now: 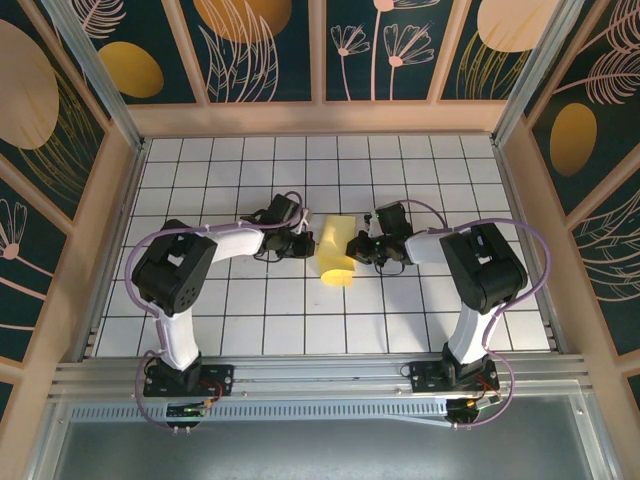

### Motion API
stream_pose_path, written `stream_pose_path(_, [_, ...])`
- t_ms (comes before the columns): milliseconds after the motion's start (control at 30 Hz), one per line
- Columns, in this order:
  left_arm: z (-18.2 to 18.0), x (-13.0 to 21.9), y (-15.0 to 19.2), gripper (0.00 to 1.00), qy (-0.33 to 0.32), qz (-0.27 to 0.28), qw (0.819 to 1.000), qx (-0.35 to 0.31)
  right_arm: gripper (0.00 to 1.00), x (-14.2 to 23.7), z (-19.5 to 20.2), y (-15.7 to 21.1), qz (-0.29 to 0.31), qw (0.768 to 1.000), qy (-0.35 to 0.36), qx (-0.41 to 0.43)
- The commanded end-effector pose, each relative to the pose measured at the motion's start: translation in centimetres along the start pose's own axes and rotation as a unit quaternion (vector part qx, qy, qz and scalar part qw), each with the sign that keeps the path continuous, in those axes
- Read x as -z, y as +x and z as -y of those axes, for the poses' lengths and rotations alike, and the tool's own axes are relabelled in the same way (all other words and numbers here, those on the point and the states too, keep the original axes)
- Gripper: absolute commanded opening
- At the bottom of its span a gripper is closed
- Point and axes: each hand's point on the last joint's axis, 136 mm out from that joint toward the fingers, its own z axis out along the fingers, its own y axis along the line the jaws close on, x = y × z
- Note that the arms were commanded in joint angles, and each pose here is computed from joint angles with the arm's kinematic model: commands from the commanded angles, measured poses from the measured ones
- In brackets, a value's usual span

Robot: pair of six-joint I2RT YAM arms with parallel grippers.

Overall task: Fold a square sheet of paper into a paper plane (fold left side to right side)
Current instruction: First fold the square sheet of paper in half at the center of the table.

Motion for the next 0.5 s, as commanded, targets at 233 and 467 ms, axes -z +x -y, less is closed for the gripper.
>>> stream_pose_path(233, [6.0, 0.1, -1.3, 0.05, 0.082, 0.009, 0.995, -0.049, 0.0, -0.6, 4.7, 1.9, -0.017, 0.996, 0.089, -0.021])
stream_pose_path(467, [4.8, -1.9, -0.7, 0.05, 0.051, -0.013, 0.997, -0.051, 0.0, -0.6, 4.6, 1.9, -0.017, 0.996, 0.088, -0.021])
